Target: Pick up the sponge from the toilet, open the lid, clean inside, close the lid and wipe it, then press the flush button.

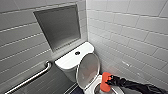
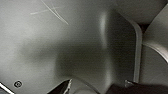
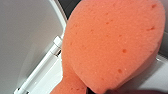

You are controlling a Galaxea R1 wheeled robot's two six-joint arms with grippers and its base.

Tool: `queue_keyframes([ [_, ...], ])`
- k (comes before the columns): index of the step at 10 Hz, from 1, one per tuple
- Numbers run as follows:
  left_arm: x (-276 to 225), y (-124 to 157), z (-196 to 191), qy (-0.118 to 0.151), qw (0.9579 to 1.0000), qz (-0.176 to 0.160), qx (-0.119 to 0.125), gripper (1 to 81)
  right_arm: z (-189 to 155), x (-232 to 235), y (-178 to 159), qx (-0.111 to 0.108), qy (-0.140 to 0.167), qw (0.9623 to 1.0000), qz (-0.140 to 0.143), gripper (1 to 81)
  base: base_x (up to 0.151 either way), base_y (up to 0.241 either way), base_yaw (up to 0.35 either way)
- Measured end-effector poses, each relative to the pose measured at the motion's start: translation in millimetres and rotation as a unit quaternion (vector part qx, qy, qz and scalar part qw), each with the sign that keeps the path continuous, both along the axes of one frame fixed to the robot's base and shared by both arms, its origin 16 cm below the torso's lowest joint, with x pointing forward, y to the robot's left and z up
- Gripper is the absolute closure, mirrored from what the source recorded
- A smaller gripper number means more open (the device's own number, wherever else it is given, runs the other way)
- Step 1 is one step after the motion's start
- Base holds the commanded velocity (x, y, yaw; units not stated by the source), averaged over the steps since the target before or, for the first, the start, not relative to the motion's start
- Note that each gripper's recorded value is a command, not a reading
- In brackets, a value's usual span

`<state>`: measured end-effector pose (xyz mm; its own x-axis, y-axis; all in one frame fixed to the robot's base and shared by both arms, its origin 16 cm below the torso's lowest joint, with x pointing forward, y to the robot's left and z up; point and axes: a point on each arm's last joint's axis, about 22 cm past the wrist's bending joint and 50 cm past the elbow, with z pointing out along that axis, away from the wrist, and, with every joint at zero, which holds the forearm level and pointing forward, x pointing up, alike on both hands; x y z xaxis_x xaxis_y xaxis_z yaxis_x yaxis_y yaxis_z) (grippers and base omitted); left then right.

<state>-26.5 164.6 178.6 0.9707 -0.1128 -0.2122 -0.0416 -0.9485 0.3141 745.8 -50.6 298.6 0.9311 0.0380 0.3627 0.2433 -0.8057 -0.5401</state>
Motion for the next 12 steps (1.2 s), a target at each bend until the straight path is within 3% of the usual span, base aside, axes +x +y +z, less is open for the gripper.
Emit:
queue_keyframes([
  [6, 0.6, -2.5, 0.2, 0.0, 1.0, 0.001, -0.002, 1.0, 15.8, -40.1, -26.8, 0.048, -0.01, 0.9987, -0.016, 81.1, 0.0, 0.0, 0.0],
  [9, 0.5, -2.2, 0.2, 0.0, 1.0, 0.0, -0.002, 1.0, 9.2, -62.6, -80.2, 0.033, -0.014, 0.9971, -0.067, 81.1, 0.0, 0.0, 0.0],
  [12, -0.1, -2.7, 0.5, 0.0, 1.0, 0.0, -0.002, 1.0, 5.0, -96.1, -95.5, 0.033, -0.006, 0.995, -0.094, 81.1, 0.0, 0.0, 0.0],
])
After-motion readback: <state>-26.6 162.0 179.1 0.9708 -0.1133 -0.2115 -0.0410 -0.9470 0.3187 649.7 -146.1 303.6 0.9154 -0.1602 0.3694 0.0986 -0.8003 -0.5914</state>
